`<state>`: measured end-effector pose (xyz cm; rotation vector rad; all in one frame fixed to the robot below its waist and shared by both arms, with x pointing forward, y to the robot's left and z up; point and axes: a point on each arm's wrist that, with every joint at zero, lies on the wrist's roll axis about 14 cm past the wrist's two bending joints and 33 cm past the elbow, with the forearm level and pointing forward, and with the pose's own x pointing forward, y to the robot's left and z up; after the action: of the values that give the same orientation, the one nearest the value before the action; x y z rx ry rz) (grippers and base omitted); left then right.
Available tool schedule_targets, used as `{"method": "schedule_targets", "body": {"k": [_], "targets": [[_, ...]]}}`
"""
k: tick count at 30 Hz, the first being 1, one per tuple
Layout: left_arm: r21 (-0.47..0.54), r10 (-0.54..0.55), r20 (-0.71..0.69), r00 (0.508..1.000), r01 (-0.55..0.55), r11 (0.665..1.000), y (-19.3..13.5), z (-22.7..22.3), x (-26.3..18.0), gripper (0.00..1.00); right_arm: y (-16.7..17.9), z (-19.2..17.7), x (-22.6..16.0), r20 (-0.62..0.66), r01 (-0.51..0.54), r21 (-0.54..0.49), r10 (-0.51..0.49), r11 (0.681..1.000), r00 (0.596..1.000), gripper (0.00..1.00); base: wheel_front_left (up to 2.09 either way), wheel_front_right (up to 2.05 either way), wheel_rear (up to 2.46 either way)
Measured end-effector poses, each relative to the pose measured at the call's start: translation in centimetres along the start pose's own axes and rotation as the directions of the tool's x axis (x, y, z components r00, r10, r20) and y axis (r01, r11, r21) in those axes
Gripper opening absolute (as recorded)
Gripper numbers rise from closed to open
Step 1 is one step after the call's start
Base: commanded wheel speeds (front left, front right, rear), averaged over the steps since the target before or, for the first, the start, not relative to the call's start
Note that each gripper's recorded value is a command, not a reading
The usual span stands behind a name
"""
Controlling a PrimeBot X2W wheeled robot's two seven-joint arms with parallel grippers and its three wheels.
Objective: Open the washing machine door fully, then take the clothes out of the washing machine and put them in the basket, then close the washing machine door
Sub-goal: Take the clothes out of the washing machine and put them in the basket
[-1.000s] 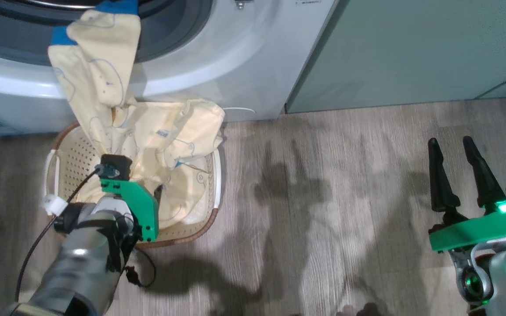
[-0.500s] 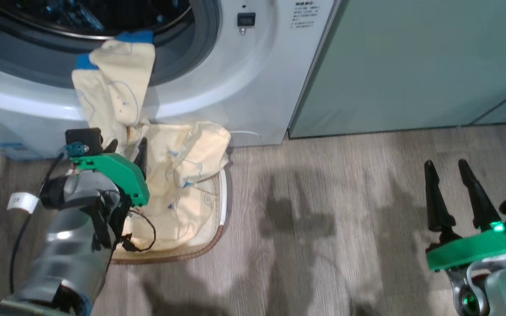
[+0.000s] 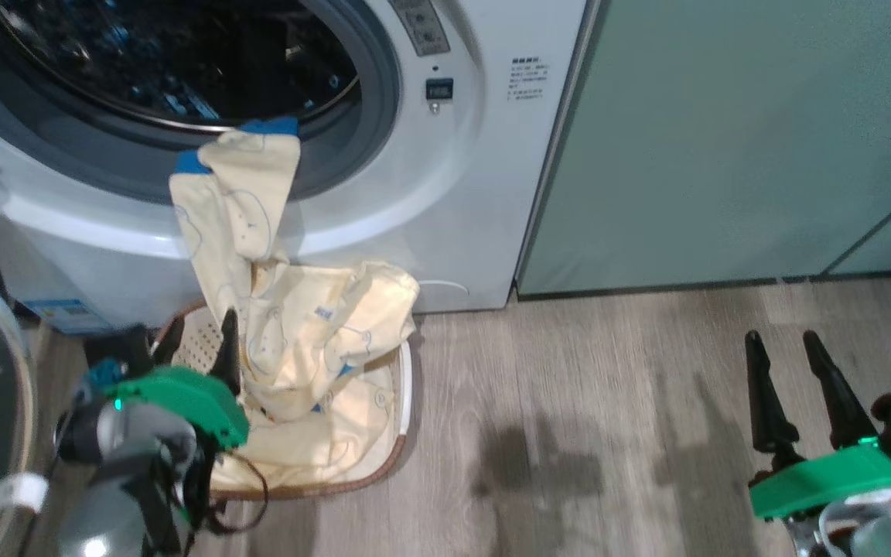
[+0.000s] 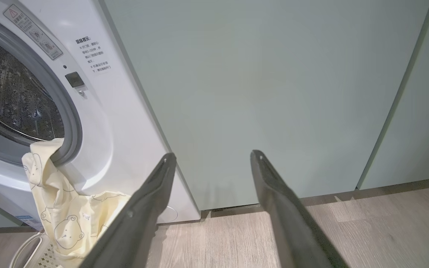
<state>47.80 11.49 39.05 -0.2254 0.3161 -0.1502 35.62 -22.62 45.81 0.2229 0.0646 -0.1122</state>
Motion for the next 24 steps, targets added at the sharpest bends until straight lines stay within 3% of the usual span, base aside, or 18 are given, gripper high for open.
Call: {"method": "schedule_targets", "body": {"k": [14, 24], "targets": [[-0.024, 0.034, 0.092, 0.995, -0.031, 0.999, 0.4, 1.8, -4.4, 1.00, 0.2, 0.6, -1.6, 0.022, -0.010, 0.010, 0.010, 1.000, 1.000, 1.00, 0.00, 0.00, 0.00], [-0.014, 0.022, 0.034, 0.999, -0.021, 1.000, 0.1, 1.6, -4.1, 1.00, 0.1, 0.4, -1.5, 0.016, -0.007, 0.006, 0.007, 1.000, 1.000, 1.00, 0.00, 0.00, 0.00]]}}
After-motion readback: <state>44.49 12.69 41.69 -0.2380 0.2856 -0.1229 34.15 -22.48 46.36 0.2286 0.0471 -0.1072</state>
